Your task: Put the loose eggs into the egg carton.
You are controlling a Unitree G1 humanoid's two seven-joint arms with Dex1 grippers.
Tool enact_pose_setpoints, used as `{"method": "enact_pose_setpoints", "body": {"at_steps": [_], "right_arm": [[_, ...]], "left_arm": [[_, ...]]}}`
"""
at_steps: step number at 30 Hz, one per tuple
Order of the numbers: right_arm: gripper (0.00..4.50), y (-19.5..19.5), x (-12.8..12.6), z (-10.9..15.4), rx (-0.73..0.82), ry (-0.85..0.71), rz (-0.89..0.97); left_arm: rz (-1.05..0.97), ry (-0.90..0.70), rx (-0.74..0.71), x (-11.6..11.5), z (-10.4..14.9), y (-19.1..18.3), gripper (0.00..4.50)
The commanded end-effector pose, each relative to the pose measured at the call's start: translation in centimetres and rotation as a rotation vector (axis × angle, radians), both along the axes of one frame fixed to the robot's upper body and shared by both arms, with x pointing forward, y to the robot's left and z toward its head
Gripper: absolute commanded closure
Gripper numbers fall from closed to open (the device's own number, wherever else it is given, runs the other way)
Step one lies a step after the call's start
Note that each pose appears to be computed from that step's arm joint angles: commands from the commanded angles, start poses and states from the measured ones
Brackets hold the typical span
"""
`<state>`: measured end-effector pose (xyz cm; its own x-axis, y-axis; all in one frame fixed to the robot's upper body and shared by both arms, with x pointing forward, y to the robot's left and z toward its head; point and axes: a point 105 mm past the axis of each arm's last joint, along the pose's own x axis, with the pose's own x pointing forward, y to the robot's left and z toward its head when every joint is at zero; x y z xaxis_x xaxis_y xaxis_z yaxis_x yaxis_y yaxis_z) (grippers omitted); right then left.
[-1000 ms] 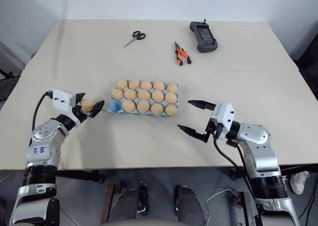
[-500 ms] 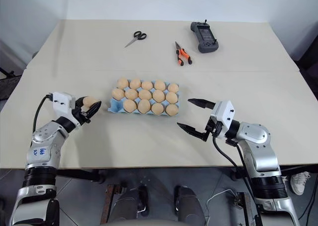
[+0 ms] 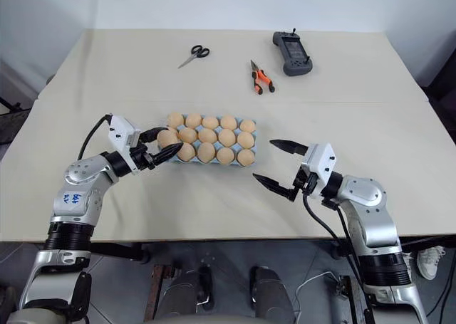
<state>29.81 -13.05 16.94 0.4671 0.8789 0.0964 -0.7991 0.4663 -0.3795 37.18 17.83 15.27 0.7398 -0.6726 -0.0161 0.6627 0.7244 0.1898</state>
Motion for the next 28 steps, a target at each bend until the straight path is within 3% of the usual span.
{"method": "enact_pose_setpoints", "body": {"at_steps": [1,7,16,28], "right_arm": [[0.0,0.2,-0.6,1.0,0.018,-0.045,0.004],[0.0,0.0,-0.6,0.9,0.015,-0.037,0.003],[0.0,-2.8,-0.8,0.1,-0.052,0.003,-0.017],[0.0,-3.0,-0.8,-0.9,-0.06,0.055,0.01]], "left_arm": [[-0.012,-0.079,0.007,-0.4,1.7,0.3,0.06],[-0.048,-0.128,0.051,-2.4,2.5,1.4,0.06],[-0.071,-0.075,0.22,-8.3,1.1,6.2,0.06],[-0.043,-0.051,0.219,-8.9,-0.1,6.3,0.06]]}}
